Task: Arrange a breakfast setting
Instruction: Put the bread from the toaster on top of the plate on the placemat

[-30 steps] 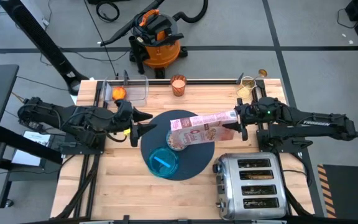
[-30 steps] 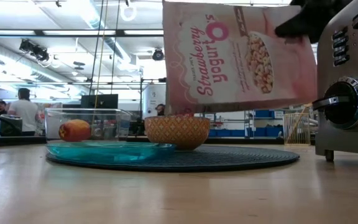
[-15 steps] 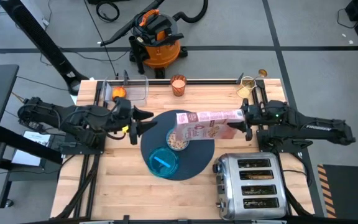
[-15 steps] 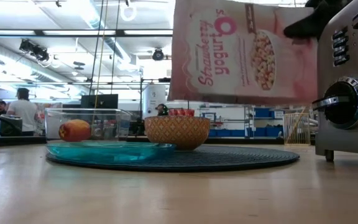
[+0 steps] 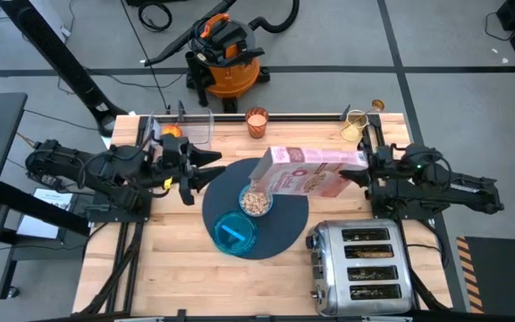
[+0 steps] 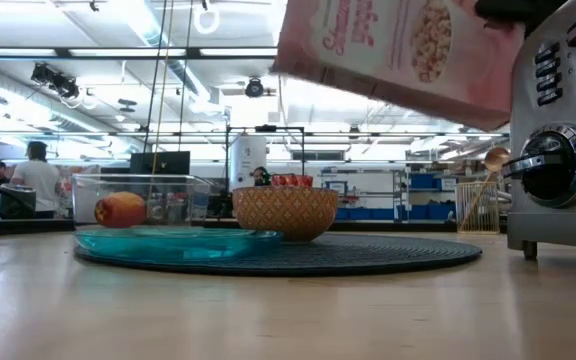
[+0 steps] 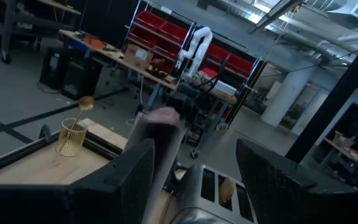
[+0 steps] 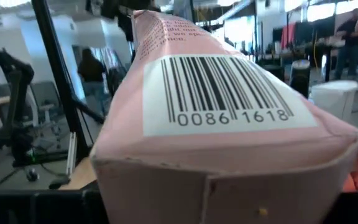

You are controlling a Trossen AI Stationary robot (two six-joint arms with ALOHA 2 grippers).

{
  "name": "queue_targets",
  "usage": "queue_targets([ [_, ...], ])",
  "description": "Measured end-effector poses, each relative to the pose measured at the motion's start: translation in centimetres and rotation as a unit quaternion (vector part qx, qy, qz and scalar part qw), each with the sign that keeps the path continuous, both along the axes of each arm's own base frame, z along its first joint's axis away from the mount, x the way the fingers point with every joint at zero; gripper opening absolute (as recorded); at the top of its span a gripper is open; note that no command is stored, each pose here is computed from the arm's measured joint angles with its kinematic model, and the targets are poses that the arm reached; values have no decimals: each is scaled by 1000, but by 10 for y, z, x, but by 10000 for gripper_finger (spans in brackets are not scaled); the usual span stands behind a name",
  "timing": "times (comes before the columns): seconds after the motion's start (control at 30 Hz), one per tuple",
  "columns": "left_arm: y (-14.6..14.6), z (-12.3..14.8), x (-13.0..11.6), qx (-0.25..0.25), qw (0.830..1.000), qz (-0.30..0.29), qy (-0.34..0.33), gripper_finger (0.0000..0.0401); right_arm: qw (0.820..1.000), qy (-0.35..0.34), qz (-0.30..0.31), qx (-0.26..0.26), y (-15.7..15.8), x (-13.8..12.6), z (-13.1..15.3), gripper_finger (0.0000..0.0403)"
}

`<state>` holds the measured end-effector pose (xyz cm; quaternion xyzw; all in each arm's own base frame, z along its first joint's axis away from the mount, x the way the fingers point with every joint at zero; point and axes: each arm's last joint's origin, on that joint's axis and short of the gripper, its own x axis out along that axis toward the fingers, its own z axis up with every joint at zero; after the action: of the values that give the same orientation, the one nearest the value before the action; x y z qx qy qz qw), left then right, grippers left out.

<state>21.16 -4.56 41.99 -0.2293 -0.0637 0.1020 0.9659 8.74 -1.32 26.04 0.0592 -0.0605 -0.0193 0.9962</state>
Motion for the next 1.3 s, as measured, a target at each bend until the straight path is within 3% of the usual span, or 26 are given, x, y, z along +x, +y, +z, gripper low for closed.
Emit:
queue_targets([
  [0.17,0,5,0,4,1000,1,-22,233,998,-60,-1,-5,1,-7,11,194],
  [0.33,1,25,-5,34,992,15,-118,234,990,-137,-8,-10,2,-12,25,194],
  [0.53,1,30,1,64,986,30,-149,266,956,-294,3,-14,3,-20,53,194],
  [0.7,1,5,45,59,991,35,-119,310,930,-367,5,21,0,-13,65,193],
  [0.9,11,-29,103,74,987,33,-140,318,911,-407,36,56,-4,10,68,193],
  [1.13,25,-69,145,83,984,21,-154,318,917,-390,18,85,-10,40,59,193],
  [1.3,26,-90,160,97,986,18,-134,318,920,-381,5,92,-13,53,52,193],
])
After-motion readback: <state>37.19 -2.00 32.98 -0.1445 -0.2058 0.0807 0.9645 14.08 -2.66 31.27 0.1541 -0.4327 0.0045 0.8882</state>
